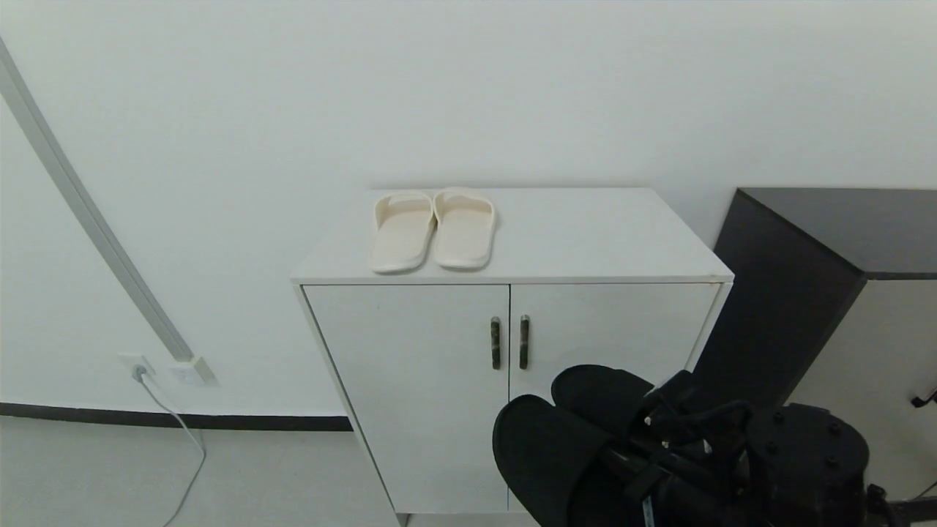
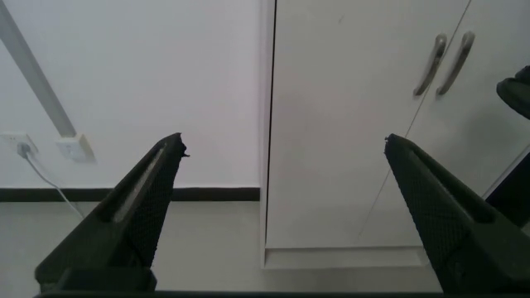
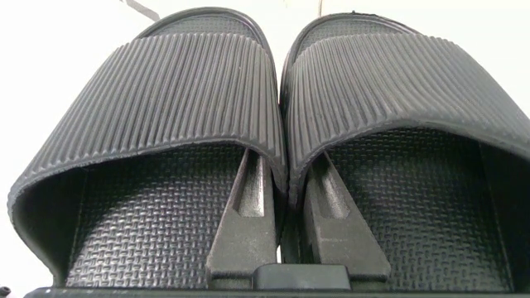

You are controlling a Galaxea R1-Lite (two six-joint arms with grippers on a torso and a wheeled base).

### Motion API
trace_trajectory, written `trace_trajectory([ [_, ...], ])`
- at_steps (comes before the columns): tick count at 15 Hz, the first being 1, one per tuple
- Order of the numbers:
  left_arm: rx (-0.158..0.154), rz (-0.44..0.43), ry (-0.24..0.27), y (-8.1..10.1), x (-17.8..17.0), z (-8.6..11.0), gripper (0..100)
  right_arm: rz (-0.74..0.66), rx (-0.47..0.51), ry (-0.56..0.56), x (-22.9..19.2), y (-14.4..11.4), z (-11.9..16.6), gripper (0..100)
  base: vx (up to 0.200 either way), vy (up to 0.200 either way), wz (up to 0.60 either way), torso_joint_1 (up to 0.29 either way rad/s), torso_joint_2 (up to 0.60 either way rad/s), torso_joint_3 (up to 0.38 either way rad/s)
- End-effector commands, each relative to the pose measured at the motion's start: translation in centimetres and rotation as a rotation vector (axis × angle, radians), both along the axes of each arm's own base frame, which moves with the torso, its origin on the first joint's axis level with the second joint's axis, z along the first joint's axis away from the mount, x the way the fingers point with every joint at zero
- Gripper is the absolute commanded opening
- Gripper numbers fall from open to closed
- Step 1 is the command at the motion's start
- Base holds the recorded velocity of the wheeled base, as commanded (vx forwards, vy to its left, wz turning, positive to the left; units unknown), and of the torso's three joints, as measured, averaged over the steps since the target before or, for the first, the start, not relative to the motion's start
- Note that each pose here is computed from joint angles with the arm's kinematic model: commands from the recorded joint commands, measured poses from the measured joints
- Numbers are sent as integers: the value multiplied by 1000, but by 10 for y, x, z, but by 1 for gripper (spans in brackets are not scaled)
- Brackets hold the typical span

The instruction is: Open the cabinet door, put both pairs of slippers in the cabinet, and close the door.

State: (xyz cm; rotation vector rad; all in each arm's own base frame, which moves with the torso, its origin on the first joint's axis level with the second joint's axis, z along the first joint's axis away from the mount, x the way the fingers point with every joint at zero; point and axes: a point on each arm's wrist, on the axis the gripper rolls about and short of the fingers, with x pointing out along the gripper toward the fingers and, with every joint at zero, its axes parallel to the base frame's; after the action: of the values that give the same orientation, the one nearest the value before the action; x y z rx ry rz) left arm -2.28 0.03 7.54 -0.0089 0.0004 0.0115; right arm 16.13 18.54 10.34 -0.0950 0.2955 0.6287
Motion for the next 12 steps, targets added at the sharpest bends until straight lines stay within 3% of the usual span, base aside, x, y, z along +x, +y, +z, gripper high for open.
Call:
trace_trajectory([
  [1, 0, 1, 1, 0, 0, 0, 100, 4, 1, -1, 0, 0, 0, 0, 0, 0, 0, -203, 515, 310],
  [12, 0, 2, 1, 0, 0, 0, 100, -23, -15, 22, 5, -5, -6, 0, 0, 0, 0, -167, 487, 320],
])
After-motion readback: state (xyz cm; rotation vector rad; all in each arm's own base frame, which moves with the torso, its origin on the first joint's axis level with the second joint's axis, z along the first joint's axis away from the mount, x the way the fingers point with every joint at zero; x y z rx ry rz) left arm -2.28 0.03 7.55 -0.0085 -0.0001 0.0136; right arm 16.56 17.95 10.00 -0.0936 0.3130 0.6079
